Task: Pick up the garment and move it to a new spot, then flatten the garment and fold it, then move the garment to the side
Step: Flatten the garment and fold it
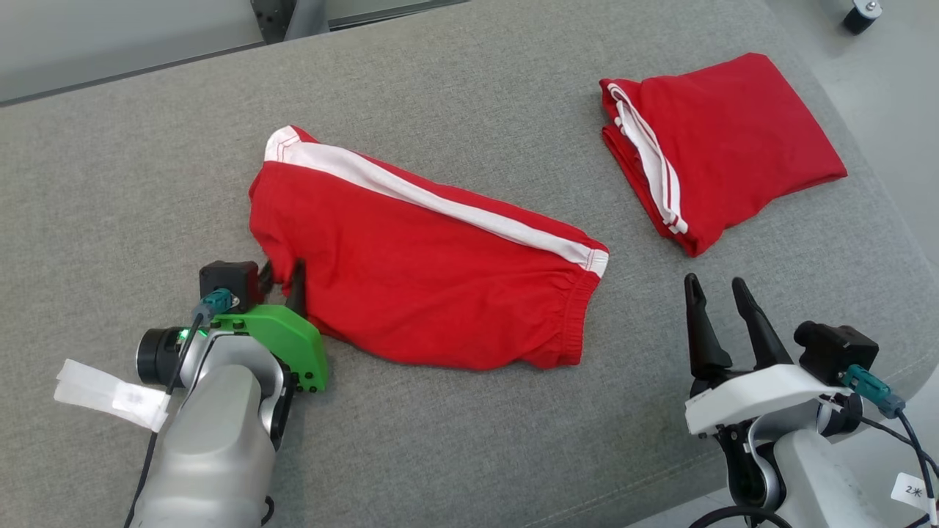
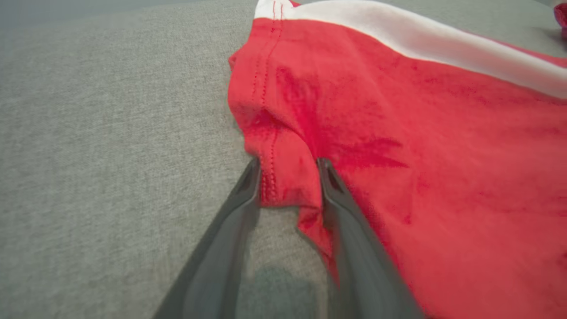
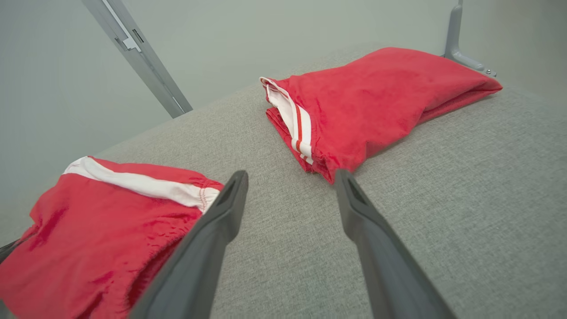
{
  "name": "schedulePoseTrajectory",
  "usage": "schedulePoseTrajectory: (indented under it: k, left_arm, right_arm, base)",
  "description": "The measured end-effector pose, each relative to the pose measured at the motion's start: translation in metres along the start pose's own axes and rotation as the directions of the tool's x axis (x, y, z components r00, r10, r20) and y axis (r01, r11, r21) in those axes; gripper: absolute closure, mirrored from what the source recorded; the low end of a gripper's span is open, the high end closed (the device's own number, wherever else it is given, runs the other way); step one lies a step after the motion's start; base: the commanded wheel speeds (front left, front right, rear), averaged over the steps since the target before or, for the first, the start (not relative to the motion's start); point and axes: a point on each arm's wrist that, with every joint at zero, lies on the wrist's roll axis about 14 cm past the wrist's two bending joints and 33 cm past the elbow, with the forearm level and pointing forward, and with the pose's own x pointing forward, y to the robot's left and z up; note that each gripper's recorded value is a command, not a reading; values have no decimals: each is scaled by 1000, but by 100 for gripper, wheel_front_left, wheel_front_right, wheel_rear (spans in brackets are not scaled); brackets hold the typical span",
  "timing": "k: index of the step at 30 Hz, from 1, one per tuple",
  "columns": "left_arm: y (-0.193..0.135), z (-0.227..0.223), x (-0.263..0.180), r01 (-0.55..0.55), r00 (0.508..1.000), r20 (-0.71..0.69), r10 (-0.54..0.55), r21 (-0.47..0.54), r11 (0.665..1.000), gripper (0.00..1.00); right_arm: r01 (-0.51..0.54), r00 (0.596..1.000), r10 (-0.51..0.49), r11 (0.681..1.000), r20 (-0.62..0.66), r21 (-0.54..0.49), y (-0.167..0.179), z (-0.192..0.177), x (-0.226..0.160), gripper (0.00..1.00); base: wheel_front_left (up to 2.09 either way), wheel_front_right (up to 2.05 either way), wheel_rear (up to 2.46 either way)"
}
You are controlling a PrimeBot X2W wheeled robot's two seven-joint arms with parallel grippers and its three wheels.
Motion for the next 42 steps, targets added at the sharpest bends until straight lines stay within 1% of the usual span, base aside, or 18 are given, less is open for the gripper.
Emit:
schedulePoseTrajectory:
  k: [1, 2, 6, 12, 16, 21, 24, 30, 33, 35, 36, 37, 42]
  left_arm:
    - [-2, -1, -1, 5, 1000, -5, -5, 2, 1000, 82]
    - [-3, -2, -1, 11, 1000, -10, -11, 7, 1000, 100]
    - [-4, 0, -2, 12, 1000, -4, -12, 11, 1000, 100]
    - [5, 18, -12, -32, 997, 67, 33, -17, 999, 100]
    - [19, 21, -30, -79, 991, 103, 84, -47, 996, 100]
    - [41, 13, -64, -159, 978, 122, 169, -90, 983, 100]
    - [53, 1, -87, -208, 969, 115, 221, -113, 972, 100]
    - [73, -16, -130, -308, 936, 110, 335, -209, 928, 100]
    - [73, -33, -152, -343, 924, 86, 373, -247, 906, 100]
    - [71, -38, -159, -354, 920, 80, 384, -253, 901, 100]
    - [71, -37, -161, -358, 917, 86, 389, -251, 899, 45]
    - [71, -35, -162, -363, 914, 93, 395, -250, 898, 0]
    - [71, -20, -168, -377, 900, 151, 408, -198, 905, 0]
  right_arm:
    - [-3, 1000, 3, 1000, -4, 0, 1, -1, -1, 0]
    - [-5, 1000, 5, 1000, -6, 1, 2, -2, -1, 0]
    - [-13, 1000, 13, 1000, -9, 7, 5, -3, 0, 0]
    - [-16, 1000, 16, 1000, 1, 18, 6, -1, -1, 0]
    - [-26, 1000, 26, 999, -10, 28, 10, -5, -5, 0]
    - [-76, 997, 78, 996, -28, 39, 27, -13, -7, 0]
    - [-113, 993, 115, 993, -36, 43, 40, -16, -7, 0]
    - [-199, 979, 201, 979, -33, 41, 70, -15, -5, 0]
    - [-237, 971, 238, 971, -24, 36, 82, -12, -8, 0]
    - [-250, 968, 251, 968, -17, 36, 86, -10, -9, 0]
    - [-256, 966, 256, 966, -14, 34, 88, -9, -9, 0]
    - [-260, 965, 261, 965, -12, 32, 90, -8, -9, 0]
    - [-266, 964, 267, 964, -10, 28, 91, -7, -12, 0]
  base:
    - [0, 0, 0]
    - [0, 0, 0]
    - [0, 0, 0]
    - [0, 0, 0]
    - [0, 0, 0]
    - [0, 0, 0]
    - [0, 0, 0]
    - [0, 0, 0]
    - [0, 0, 0]
    - [0, 0, 0]
    - [0, 0, 0]
    - [0, 0, 0]
    - [0, 0, 0]
